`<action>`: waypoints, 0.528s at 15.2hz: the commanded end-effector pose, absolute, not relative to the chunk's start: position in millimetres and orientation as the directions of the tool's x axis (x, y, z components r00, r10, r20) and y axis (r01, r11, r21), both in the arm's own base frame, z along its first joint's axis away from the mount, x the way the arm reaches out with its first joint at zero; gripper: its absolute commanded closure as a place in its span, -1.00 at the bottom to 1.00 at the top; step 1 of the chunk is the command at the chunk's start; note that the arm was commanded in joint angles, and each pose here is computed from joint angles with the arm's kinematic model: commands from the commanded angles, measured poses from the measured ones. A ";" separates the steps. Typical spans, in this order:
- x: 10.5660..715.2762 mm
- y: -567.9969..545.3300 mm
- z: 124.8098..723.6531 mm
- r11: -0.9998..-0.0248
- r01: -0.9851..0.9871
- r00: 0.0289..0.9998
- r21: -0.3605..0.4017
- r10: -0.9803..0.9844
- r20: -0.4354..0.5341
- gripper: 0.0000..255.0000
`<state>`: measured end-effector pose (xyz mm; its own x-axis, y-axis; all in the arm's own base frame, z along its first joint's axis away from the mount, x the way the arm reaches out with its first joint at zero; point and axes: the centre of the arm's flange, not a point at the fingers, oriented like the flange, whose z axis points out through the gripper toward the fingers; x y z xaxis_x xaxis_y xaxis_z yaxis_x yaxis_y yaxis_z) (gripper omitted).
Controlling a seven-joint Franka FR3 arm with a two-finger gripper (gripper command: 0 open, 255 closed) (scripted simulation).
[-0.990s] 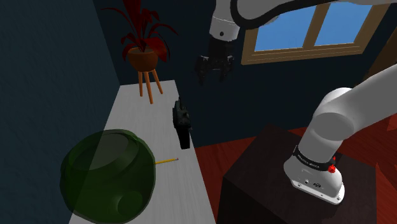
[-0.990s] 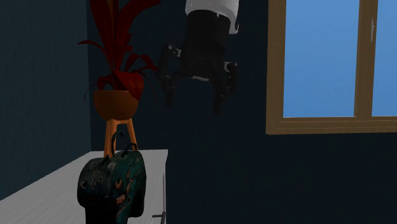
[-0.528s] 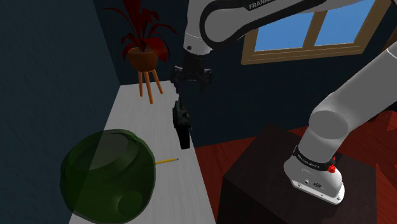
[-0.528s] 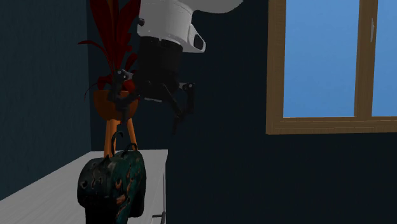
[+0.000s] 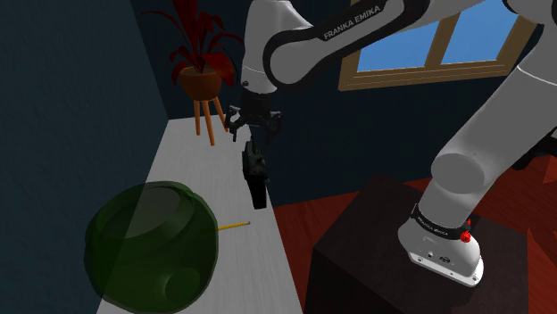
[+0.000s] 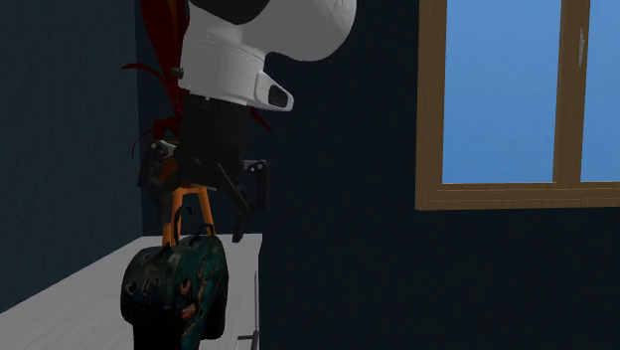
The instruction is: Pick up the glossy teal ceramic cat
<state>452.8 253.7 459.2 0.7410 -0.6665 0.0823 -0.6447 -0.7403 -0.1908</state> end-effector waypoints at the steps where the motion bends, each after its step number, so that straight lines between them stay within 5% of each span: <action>1: 452.6 253.5 448.4 -0.740 -0.645 0.740 -0.192 -0.667 0.082 -1.00; 4: 452.6 253.5 440.1 -0.740 -0.645 0.740 -0.192 -0.667 0.082 -1.00; 5: 452.3 253.3 440.4 -0.739 -0.645 0.740 -0.192 -0.667 0.082 1.00; 8: 452.0 253.2 440.0 -0.739 -0.645 0.740 -0.192 -0.667 0.082 1.00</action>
